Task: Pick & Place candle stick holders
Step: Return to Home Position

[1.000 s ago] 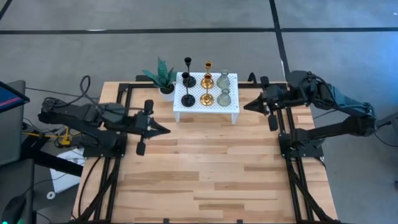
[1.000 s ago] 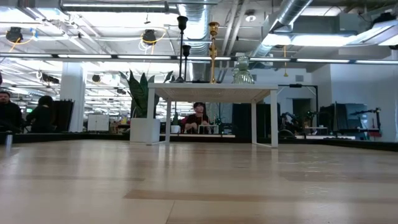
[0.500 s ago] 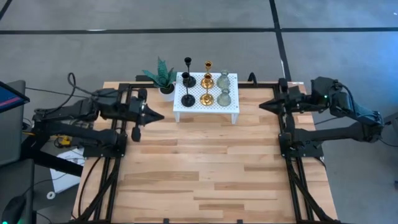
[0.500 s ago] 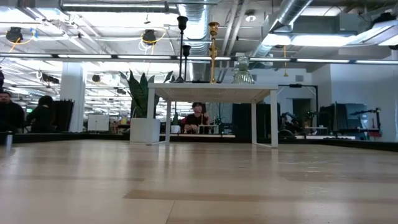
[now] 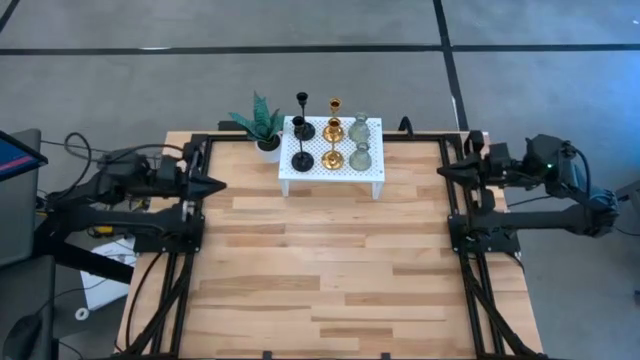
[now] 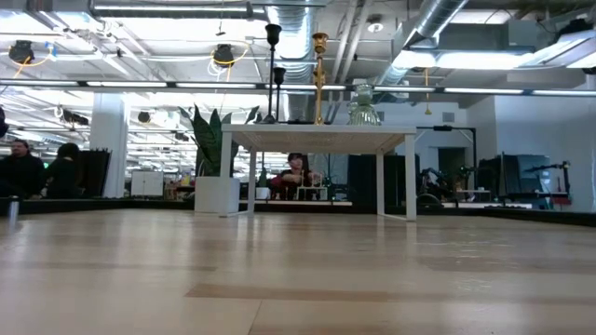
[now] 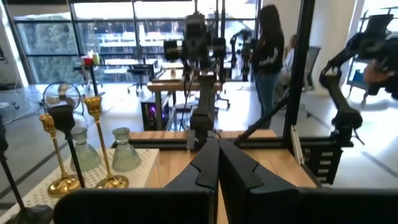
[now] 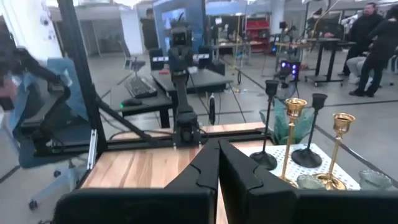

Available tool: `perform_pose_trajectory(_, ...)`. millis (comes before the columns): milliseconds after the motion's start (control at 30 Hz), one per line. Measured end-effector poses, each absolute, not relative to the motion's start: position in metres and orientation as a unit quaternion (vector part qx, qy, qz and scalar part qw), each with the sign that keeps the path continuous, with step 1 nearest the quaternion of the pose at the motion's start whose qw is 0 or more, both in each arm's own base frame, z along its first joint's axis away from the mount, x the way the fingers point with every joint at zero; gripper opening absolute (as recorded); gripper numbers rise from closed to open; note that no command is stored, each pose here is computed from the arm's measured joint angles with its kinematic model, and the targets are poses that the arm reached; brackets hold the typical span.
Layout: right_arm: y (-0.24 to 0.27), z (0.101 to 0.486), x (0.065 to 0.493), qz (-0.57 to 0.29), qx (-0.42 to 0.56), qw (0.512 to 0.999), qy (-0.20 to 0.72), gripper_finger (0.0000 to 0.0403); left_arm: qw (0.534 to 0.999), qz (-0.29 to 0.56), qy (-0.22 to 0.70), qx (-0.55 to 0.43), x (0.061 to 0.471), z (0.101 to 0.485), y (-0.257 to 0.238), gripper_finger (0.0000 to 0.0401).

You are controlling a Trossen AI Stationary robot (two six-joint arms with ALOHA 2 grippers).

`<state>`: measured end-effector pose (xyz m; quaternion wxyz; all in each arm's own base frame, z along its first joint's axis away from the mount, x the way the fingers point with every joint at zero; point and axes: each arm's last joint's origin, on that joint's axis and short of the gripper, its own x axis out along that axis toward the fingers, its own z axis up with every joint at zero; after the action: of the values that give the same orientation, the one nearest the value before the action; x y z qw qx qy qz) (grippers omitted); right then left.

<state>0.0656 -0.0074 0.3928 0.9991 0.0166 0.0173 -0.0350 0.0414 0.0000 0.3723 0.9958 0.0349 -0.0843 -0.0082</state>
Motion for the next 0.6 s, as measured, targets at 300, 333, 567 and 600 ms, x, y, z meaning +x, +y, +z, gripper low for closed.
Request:
perform_pose_trajectory(300,-0.006,0.37,0.056,-0.034,0.015,0.999,-0.037,0.0,0.995,-0.008,-0.098,0.015,0.03,0.352,0.0,0.0005)
perform_pose_trajectory(333,-0.006,0.367,0.056,-0.034,0.015,0.998,-0.04,0.0,0.996,-0.008,-0.091,0.014,0.032,0.349,0.0,0.0005)
perform_pose_trajectory(567,-0.006,0.345,0.056,-0.033,0.035,0.998,-0.044,0.0,0.998,0.004,-0.059,0.002,0.047,0.328,0.001,0.0005)
perform_pose_trajectory(600,-0.006,0.343,0.056,-0.033,0.037,0.998,-0.048,0.0,0.998,0.004,-0.058,-0.002,0.05,0.325,0.001,0.0005)
